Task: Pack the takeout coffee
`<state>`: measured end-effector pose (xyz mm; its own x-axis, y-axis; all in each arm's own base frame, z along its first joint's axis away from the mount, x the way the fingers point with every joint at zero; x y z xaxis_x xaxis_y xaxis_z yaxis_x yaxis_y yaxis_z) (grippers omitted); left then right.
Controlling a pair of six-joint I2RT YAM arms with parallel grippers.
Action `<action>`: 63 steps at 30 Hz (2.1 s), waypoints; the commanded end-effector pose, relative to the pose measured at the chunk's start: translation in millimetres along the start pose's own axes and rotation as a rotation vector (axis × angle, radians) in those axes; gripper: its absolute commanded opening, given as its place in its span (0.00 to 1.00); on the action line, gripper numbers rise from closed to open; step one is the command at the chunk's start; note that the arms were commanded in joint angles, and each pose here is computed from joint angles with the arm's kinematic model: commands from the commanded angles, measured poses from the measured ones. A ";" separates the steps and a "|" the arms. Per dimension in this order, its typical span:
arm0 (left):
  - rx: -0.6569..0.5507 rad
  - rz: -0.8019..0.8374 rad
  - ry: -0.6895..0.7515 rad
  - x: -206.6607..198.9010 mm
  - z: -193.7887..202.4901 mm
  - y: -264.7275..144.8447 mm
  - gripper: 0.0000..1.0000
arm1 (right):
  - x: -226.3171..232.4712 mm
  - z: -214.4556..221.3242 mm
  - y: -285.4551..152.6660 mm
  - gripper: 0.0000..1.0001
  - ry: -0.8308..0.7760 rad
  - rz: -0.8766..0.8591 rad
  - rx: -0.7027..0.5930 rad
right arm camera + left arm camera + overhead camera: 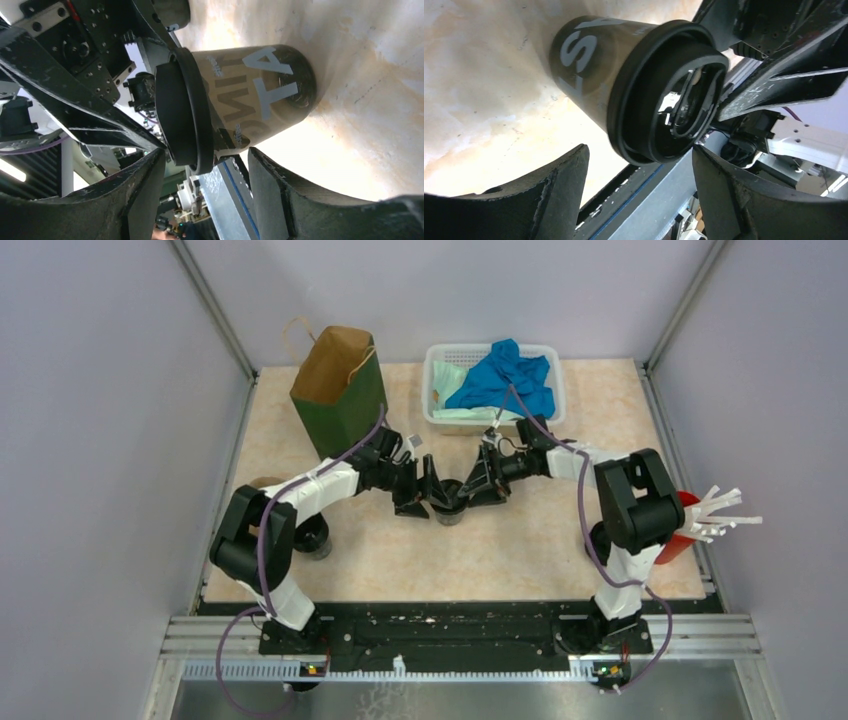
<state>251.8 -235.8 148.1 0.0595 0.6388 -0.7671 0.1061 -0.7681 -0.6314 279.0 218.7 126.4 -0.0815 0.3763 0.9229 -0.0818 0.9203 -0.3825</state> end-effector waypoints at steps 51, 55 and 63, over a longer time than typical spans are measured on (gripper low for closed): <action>-0.034 -0.166 0.003 61.3 -3.9 12.4 0.67 | -18.5 -19.8 12.3 0.62 0.000 0.051 -0.095; -0.045 -0.168 0.020 52.1 -12.2 8.0 0.67 | 19.4 -28.8 0.0 0.78 -0.078 0.026 -0.103; -0.032 -0.160 0.012 52.0 -12.3 10.7 0.68 | 20.9 -37.1 6.2 0.74 -0.081 0.041 -0.075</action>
<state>273.9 -222.8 134.5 0.0981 0.6419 -0.7605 0.1599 -0.7644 -0.6246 309.0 230.6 135.4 -0.1167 0.3972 0.9103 -0.0110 0.9160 -0.4011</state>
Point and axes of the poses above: each gripper's point midway between its finger pads, its own y axis out along the fingers, its own x axis along the line the jaws close on, z = x × y, the point moved 6 cm from there along -y, back along the fingers
